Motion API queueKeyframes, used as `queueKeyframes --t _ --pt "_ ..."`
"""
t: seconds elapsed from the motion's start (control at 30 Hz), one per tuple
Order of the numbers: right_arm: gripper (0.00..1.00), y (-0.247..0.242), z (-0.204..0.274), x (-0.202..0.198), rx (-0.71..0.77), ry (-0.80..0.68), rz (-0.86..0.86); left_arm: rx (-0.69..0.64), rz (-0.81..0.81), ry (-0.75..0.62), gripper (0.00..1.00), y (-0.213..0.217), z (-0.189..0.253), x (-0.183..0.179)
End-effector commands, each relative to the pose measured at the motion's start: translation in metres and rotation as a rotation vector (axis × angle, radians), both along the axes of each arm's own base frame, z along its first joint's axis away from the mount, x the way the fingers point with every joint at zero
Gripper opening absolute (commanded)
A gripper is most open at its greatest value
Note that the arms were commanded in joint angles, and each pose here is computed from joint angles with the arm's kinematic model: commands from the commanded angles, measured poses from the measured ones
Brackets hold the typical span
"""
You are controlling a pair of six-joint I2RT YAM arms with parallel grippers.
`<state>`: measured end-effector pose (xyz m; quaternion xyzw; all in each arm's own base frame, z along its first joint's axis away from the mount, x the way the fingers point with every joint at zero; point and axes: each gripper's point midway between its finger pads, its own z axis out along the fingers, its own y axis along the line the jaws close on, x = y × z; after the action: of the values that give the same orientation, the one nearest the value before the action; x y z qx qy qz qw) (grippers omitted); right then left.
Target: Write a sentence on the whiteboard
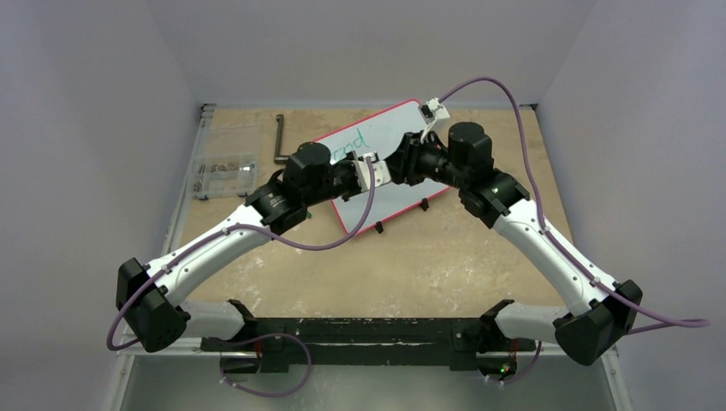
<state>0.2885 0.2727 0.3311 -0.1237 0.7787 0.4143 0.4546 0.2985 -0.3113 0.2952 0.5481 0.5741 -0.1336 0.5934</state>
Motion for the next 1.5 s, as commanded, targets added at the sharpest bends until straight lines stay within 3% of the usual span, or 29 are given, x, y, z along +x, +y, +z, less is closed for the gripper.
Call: queueKeyframes --t 0.0,0.33,0.7,0.93,1.07,1.27,1.4,1.43,1.47 --pt "0.32 0.008 0.024 0.0 0.053 -0.048 0.03 -0.063 -0.002 -0.055 0.0 -0.004 0.034 0.004" --pt "0.29 0.011 0.024 -0.001 0.061 -0.048 0.044 0.003 -0.058 -0.122 0.0 -0.001 0.028 -0.002" --pt "0.14 0.015 0.022 -0.003 0.072 -0.037 0.066 0.057 -0.086 -0.171 0.0 0.001 0.024 -0.002" --pt "0.22 0.014 0.027 -0.003 0.081 -0.045 0.066 0.089 -0.075 -0.185 0.0 0.003 0.022 0.003" --pt "0.17 0.016 0.025 -0.003 0.079 -0.037 0.072 0.085 -0.082 -0.187 0.0 0.002 0.022 0.002" --pt "0.01 0.019 0.02 -0.003 0.076 -0.025 0.083 0.077 -0.085 -0.189 0.0 0.0 0.026 0.003" --pt "0.0 0.02 0.016 -0.005 0.075 -0.02 0.098 0.067 -0.053 -0.194 0.0 0.0 0.03 0.009" --pt "0.0 0.02 0.015 -0.005 0.074 -0.021 0.098 0.056 -0.03 -0.19 0.02 0.002 0.032 0.011" --pt "0.0 0.019 0.015 -0.004 0.072 -0.027 0.09 0.048 -0.017 -0.185 0.11 0.004 0.033 0.013"
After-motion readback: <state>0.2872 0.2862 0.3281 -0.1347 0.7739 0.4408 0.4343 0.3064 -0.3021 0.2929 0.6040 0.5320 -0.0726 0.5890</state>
